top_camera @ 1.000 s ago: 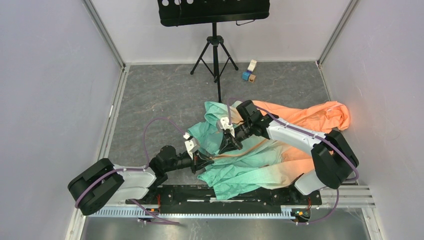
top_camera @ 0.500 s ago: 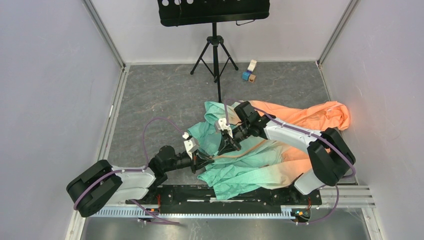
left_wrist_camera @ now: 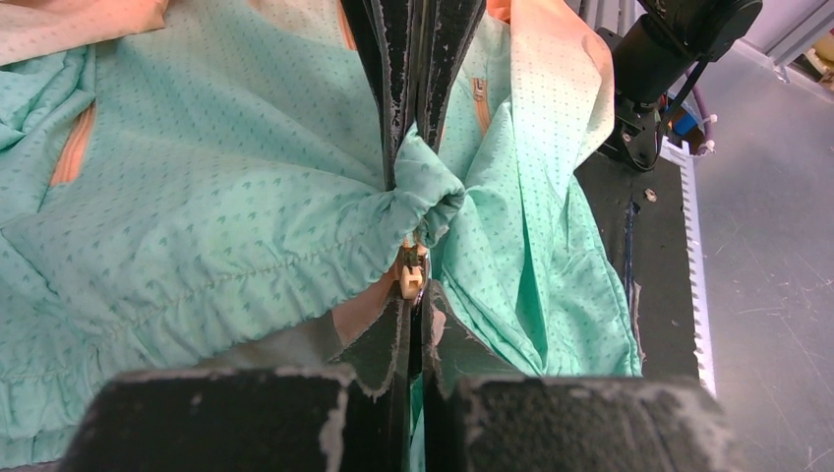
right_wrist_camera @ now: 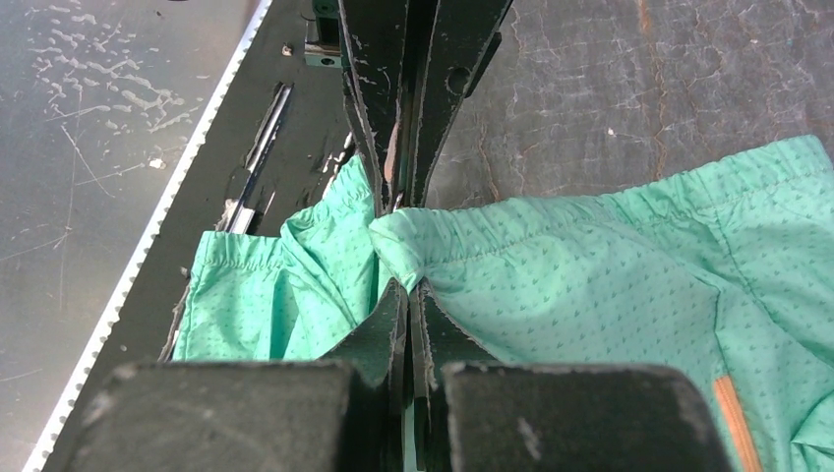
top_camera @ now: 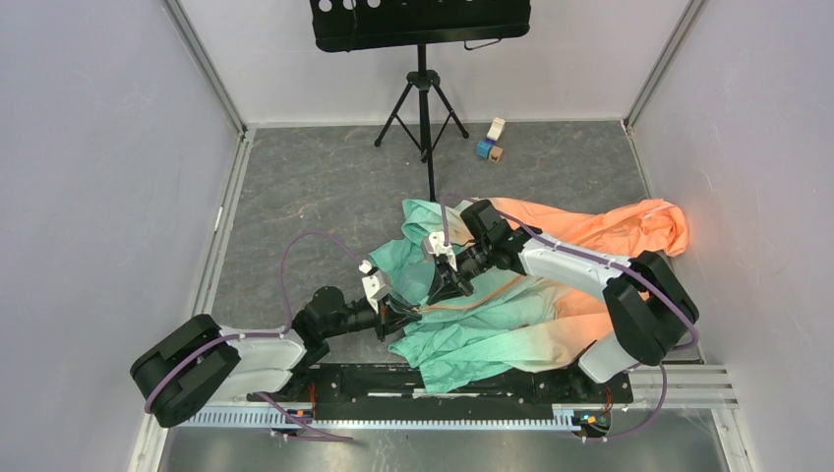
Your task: Zip up the jacket
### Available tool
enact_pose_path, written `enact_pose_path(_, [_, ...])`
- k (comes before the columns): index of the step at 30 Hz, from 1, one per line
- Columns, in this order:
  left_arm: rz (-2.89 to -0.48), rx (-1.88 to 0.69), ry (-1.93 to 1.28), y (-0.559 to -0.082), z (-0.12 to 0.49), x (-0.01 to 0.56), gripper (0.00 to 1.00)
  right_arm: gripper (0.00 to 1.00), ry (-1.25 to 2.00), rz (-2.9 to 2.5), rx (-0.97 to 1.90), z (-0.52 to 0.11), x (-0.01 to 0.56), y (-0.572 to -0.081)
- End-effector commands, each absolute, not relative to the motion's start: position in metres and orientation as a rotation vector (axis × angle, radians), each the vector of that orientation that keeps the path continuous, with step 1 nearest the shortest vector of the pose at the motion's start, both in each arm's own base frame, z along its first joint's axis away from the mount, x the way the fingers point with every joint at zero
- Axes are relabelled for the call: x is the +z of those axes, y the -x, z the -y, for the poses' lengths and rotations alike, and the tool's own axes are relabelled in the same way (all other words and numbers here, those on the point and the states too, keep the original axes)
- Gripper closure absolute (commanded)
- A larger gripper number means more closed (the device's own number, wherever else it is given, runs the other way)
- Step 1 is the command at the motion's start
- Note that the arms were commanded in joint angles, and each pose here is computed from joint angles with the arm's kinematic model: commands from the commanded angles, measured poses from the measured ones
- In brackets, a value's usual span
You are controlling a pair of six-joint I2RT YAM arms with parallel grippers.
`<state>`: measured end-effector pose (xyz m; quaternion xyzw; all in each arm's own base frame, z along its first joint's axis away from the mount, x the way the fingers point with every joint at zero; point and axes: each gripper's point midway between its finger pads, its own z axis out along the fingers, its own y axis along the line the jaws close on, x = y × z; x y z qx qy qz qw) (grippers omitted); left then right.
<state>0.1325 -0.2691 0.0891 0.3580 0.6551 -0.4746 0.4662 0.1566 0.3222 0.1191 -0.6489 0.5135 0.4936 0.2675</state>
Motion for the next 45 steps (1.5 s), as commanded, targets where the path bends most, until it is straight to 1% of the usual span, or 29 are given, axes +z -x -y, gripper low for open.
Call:
enact_pose_path(1, [-1.527,-1.171,-0.909,-0.1305,0.2721,0.1001,0.98,1.00,1.738,-1.339,1.310,-0.3258,0.1263,-0.1591])
enact_pose_path(19, [-1.538,-1.166,-0.894,-0.1308,0.2700,0.0997,0.98,1.00,1.715,-1.325,1.277,-0.3233,0.1332,-0.1615])
enact_pose_path(45, [-1.537,-1.165,-0.893,-0.1307,0.2696,0.1008,0.98,1.00,1.702,-1.359,1.272,-0.3243,0.1276,-0.1646])
